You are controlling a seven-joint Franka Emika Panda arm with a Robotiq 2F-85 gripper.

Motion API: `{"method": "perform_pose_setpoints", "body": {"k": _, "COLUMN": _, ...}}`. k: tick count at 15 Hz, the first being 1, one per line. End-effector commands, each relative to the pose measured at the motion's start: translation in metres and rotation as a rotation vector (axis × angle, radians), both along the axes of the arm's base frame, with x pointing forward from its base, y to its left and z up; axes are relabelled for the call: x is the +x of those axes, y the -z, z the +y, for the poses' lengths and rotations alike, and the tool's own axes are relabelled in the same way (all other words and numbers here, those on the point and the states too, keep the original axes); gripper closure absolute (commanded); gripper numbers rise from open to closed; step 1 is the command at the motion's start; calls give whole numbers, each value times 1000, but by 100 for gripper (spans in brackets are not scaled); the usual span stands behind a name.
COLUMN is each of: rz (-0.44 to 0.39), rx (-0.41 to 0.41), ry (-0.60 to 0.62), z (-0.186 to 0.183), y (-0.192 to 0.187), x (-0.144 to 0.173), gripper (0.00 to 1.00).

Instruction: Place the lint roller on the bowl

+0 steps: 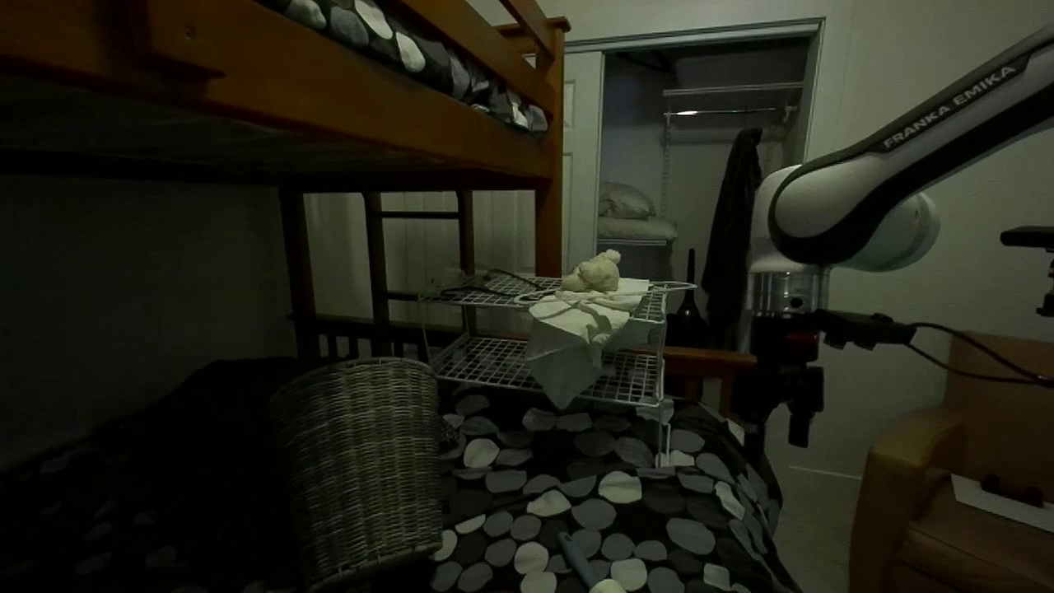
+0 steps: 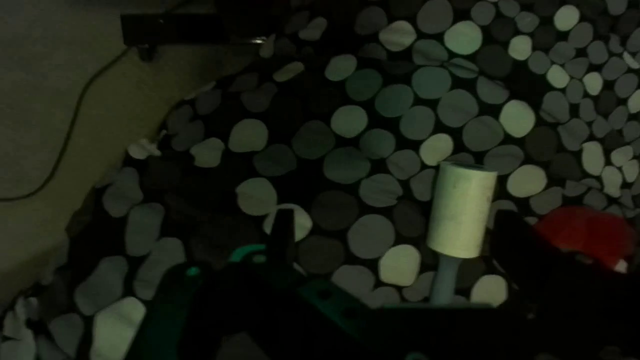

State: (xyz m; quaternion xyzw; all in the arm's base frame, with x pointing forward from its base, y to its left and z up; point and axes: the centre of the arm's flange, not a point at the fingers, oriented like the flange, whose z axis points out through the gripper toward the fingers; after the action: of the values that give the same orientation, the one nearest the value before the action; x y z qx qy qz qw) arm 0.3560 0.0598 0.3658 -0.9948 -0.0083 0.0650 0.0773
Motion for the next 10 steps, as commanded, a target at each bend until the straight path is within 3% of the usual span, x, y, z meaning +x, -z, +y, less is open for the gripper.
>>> {"method": "perform_pose_setpoints", "body": {"k": 1, "rz": -138, "rx": 59, "ry": -43, "z": 87, "y": 46, "x": -18, "gripper": 0}}
{"method": "perform_pose_setpoints", "body": {"k": 5, "rz": -260, "rx": 53, "ry": -60, "z": 154, "y": 98, "x": -29, "gripper": 0}}
{"method": "perform_pose_setpoints", "body": {"k": 7, "rz": -305, "rx": 16, "ry": -29, "z": 158, "y": 123, "x": -23, "gripper": 0}}
{"method": "perform_pose_setpoints", "body": {"k": 10, "rz": -287, "rx": 0, "ry": 26, "z": 148, "y": 171, "x": -16, "gripper": 0}}
